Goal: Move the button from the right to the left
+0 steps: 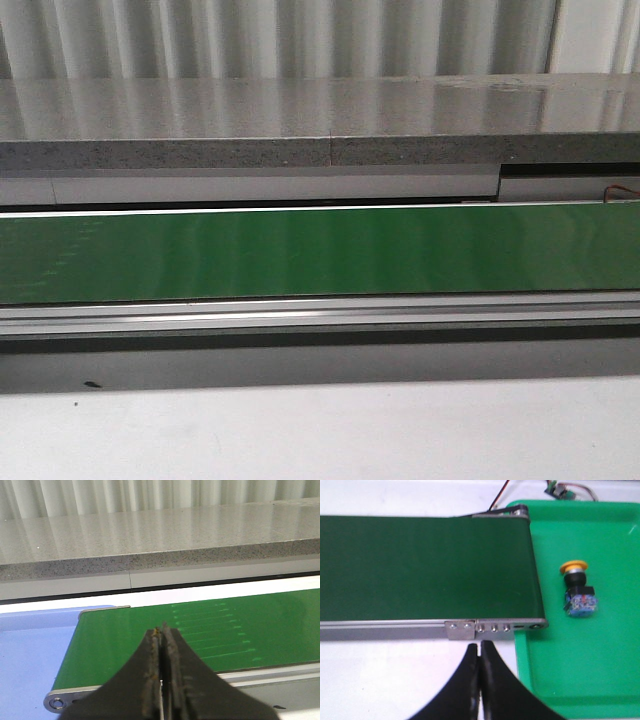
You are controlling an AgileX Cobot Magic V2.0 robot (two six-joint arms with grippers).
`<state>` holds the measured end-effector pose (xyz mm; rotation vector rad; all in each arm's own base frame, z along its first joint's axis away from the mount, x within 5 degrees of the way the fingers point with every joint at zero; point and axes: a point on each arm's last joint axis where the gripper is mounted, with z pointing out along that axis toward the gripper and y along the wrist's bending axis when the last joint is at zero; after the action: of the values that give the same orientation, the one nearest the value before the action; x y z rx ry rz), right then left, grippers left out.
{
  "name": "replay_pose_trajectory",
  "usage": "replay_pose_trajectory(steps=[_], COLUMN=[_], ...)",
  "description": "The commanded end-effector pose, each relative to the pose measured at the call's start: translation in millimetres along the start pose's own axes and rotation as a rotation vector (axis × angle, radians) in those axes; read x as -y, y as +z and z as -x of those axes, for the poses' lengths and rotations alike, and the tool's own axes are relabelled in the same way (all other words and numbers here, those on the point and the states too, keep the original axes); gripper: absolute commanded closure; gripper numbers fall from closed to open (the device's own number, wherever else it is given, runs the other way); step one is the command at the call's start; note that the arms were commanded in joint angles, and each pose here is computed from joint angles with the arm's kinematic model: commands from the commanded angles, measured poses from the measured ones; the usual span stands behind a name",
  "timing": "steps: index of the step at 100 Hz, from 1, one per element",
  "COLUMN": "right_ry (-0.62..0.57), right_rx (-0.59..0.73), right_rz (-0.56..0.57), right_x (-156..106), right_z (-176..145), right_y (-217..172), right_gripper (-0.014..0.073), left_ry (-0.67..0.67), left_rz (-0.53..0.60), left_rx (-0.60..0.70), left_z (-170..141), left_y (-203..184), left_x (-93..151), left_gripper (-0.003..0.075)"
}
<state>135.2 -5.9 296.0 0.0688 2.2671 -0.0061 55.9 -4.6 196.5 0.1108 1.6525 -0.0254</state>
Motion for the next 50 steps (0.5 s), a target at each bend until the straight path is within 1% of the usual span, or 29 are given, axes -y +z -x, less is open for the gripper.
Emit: replay_pose_trajectory(steps=[1,24,30,34,35,36,38,42,43,48,50], right_ry=[-0.003,-0.003,-0.002,-0.002,-0.002,-0.002,-0.002,-0.002,-0.002,-0.002,-0.002], right_rx=[-0.032,-0.261,-0.314,-0.333,-0.341,-0.343,-0.347,-0.367,-0.370,-0.384,-0.393], right_rz=[0.000,0.000,0.000,0.000,0.000,0.000,0.000,0.000,0.000,0.000,0.000], right_x=[-0.2,-0.2,-0.2,-0.2,-0.2,-0.2,-0.2,-0.1,-0.1,-0.1,-0.1], right_z=[21.1,39.4,44.8,48.0,49.0,49.9,51.9,55.3,55.7,60.4,61.2], right_y=[3.9,33.6,43.2,47.8,49.7,50.6,52.0,59.2,60.1,65.7,68.5], right_gripper=[0.0663,0.0659,0.0635,0.0599,0.0572,0.0572,0.0539,0.0448,0.0448,0.0329,0.0298], left_ry=[-0.011,-0.011,-0.011,-0.011,-0.011,-0.011,-0.011,-0.011,-0.011,-0.011,-0.011], left_rz=[0.001,0.001,0.001,0.001,0.001,0.001,0.001,0.001,0.001,0.001,0.001], left_rx=[0.072,0.072,0.072,0.072,0.072,0.072,0.072,0.072,0.072,0.072,0.072], left_z=[-4.2,-4.2,-4.2,-4.2,-4.2,-4.2,-4.2,-4.2,-4.2,-4.2,-4.2], left_y=[-0.1,-0.1,-0.1,-0.1,-0.1,-0.1,-0.1,-0.1,-0.1,-0.1,-0.1], left_x=[0.4,0.4,0.4,0.4,0.4,0.4,0.4,0.4,0.4,0.4,0.4], left_gripper=[0.0741,0.0741,0.0741,0.0741,0.0741,0.0741,0.0741,0.0741,0.0741,0.0741,0.0741])
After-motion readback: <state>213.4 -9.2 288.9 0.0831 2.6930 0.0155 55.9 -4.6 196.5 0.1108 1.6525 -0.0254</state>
